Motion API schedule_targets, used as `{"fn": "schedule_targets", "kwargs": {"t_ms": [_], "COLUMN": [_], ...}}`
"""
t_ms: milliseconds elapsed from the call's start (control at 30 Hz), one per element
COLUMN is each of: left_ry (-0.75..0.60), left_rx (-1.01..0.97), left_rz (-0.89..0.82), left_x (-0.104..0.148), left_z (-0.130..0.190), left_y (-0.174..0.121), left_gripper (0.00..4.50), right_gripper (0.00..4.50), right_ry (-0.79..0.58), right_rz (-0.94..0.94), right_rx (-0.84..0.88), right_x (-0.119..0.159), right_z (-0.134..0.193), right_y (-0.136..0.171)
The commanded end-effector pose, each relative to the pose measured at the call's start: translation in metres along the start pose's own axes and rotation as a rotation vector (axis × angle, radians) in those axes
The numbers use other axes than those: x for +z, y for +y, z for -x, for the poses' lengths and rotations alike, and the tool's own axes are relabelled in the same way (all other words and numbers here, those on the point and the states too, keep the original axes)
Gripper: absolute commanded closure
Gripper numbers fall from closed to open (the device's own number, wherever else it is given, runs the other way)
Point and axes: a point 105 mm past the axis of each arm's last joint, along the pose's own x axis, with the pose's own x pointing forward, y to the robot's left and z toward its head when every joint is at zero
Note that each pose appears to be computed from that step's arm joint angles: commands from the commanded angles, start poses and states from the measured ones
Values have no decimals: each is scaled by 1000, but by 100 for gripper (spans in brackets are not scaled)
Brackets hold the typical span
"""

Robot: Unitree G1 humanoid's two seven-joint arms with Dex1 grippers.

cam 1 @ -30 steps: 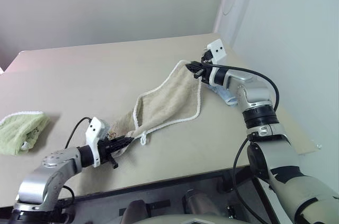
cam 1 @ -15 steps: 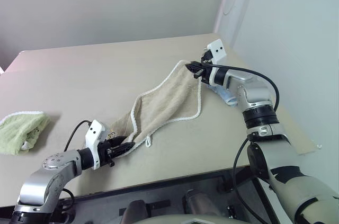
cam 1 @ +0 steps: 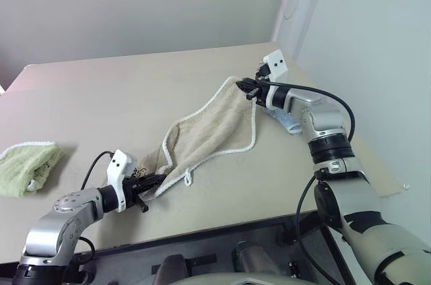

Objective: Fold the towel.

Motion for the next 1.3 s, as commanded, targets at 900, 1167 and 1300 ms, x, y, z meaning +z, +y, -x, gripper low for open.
{"fn": "schedule_targets", "kwargs": {"t_ms": [900, 1167, 1300], "left_ry": [-617, -467, -336], "left_rx": [810, 649, 476], "left_rz": [-289, -492, -522], "left_x": [259, 218, 164], "left_z": [53, 60, 67], "left_y": [166, 163, 158], "left_gripper": [446, 446, 446], "right_gripper": [450, 450, 450], "right_ry": [-286, -335, -348], "right_rz": [110, 127, 147], "right_rx": [-416, -186, -79], "right_x": [78, 44, 17], "right_z": [-4, 2, 19], "right_y": [-65, -45, -36]}}
